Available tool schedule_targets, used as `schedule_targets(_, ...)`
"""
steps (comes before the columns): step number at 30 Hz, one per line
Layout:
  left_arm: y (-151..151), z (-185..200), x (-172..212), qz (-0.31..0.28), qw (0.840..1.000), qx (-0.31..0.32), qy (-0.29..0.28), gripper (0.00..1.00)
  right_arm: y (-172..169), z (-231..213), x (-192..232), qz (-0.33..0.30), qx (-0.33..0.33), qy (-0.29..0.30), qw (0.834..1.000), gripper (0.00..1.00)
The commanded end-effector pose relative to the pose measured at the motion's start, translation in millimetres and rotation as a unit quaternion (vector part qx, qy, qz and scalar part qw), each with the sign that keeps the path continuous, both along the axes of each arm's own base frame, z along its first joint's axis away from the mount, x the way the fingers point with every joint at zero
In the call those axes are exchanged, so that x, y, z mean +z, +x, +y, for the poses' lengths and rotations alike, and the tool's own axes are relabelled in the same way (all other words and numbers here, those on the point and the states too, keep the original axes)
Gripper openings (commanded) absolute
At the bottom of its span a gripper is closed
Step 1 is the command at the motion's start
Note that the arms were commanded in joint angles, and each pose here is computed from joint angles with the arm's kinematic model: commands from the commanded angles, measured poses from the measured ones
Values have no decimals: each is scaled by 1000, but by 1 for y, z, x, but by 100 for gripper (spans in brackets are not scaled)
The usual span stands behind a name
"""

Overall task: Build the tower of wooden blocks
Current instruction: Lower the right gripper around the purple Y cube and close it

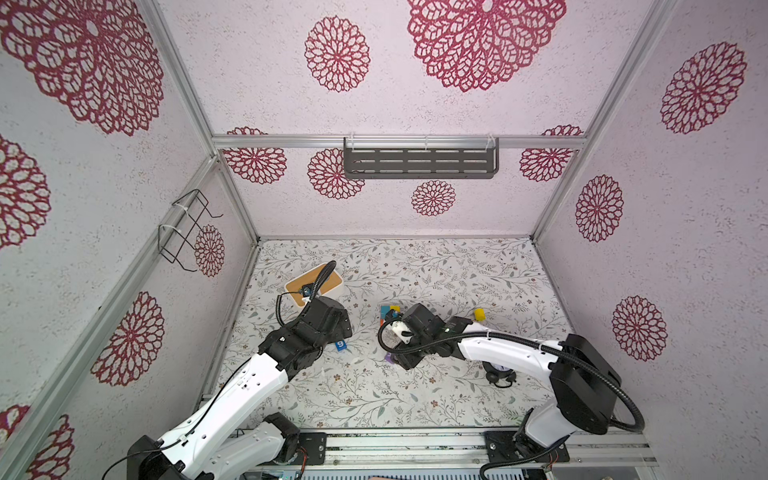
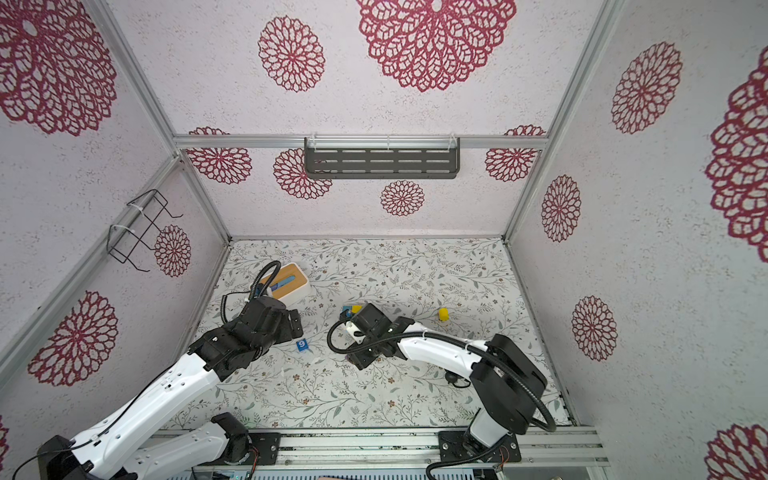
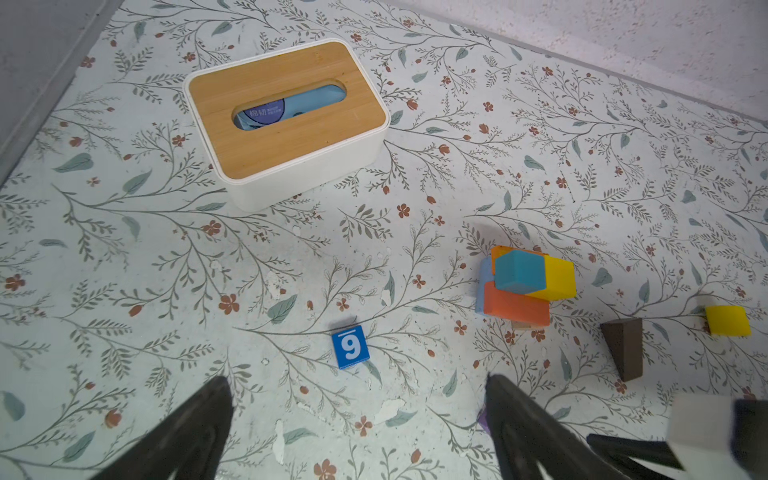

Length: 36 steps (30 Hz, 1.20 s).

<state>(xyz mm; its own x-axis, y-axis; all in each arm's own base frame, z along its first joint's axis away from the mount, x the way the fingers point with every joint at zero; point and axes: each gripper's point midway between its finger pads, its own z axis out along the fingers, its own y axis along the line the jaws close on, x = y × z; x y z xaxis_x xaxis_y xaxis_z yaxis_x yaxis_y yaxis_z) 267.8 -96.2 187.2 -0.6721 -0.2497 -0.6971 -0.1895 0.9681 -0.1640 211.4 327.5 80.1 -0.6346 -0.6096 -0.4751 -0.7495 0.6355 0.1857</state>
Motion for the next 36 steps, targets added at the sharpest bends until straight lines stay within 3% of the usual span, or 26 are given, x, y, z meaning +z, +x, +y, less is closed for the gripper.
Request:
schedule_targets(1,-6,13,-2,3,1000,21,17,97,11,8,7,-31,3,-1,1000,61)
schedule_targets(36,-10,21,-15,1,1000,22,14,97,18,24,-49,-35,27,-85,995,59)
